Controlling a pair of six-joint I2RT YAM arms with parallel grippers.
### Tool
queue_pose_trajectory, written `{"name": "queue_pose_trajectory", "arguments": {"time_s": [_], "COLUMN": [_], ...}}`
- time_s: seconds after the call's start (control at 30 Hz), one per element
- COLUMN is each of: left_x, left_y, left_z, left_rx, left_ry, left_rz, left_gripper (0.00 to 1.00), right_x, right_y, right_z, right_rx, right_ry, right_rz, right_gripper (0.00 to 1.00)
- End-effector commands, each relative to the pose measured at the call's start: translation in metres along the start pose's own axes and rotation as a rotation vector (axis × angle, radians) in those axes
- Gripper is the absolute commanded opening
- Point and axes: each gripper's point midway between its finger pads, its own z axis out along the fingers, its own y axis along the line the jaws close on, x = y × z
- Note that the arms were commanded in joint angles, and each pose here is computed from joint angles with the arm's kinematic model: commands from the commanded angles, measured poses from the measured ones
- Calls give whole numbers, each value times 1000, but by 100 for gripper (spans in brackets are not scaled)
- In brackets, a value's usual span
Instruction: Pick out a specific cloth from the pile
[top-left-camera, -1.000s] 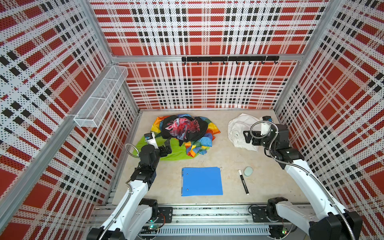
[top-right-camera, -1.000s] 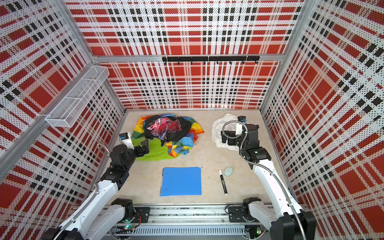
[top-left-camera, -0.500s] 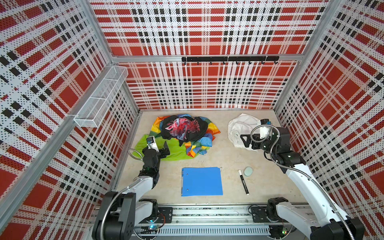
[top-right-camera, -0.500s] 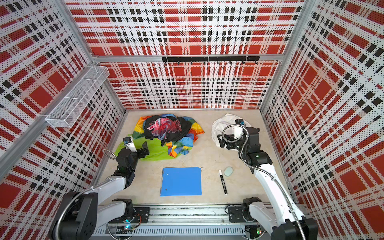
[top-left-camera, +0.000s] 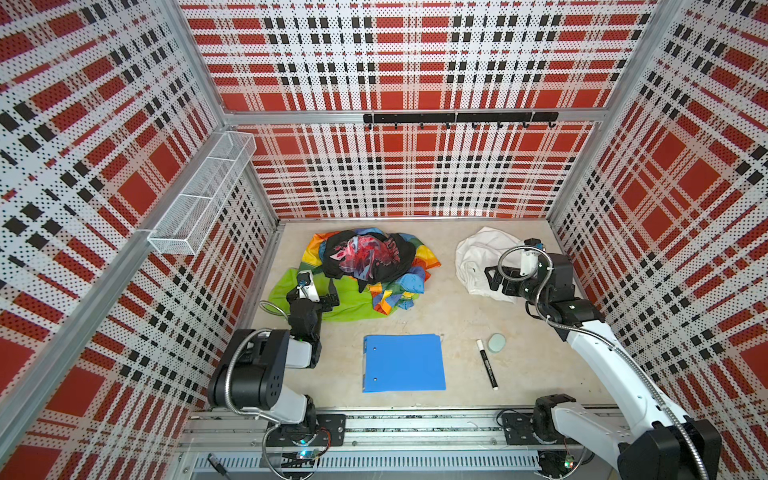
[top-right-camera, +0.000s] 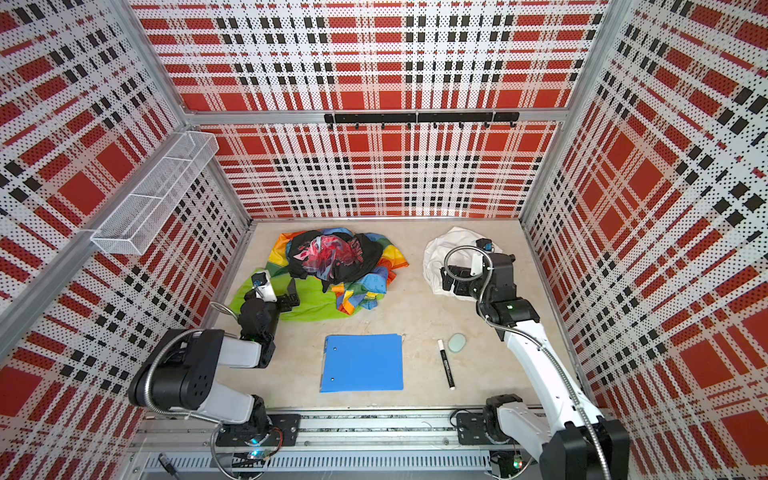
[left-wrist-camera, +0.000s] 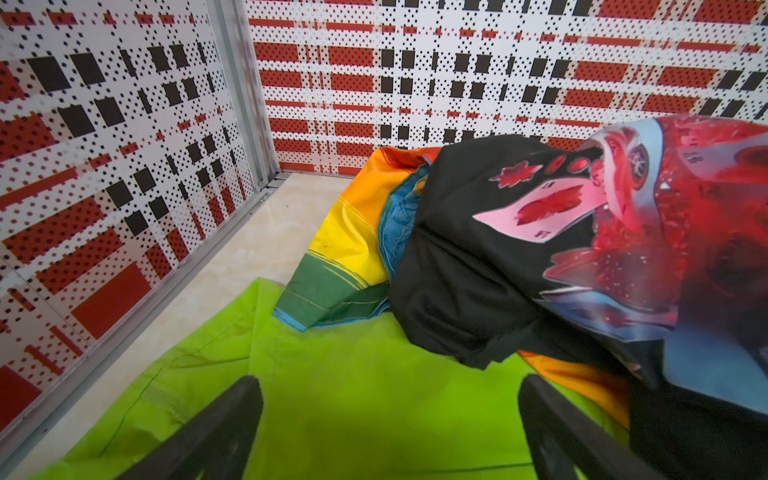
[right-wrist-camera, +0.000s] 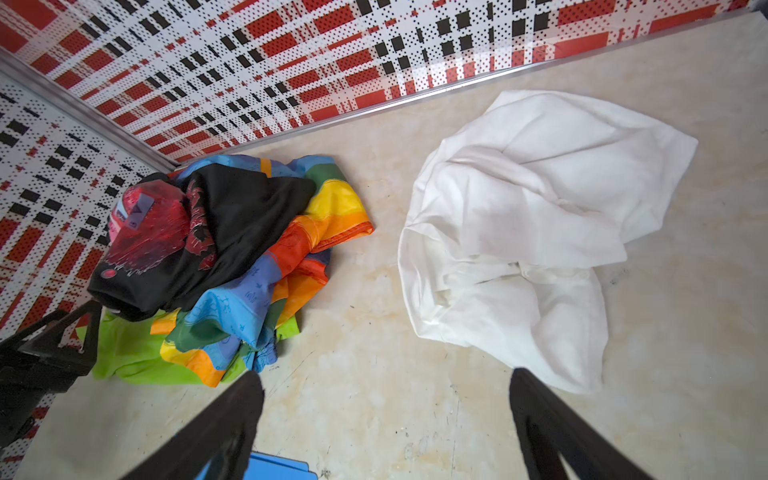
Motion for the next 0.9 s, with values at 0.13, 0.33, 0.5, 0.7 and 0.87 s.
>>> {"name": "queue_pose_trajectory", "arguments": {"time_s": [0.13, 0.33, 0.5, 0.7, 0.87], "left_x": [-16, -17, -16, -16, -16], "left_y": [-1, -3, -6, -6, -6], "left_z": [11, 11, 12, 12, 12], "left_rx": [31, 31, 19, 19, 19], "left_ry": [-39, -42, -38, -36, -35], "left_rz": [-5, 1, 24, 23, 22], "left_gripper": [99, 99, 99, 99, 99], "right_x": [-6, 4, 7, 6, 5], "right_y": [-31, -88, -129, -161, -159], "right_z": [12, 23, 34, 41, 50], "right_rx": [97, 190, 373, 531, 497], "right_ry": [-106, -219, -268, -352, -429], "right_rz": [41, 89, -19, -99, -155], "right_gripper": [100, 99, 100, 100, 100]}}
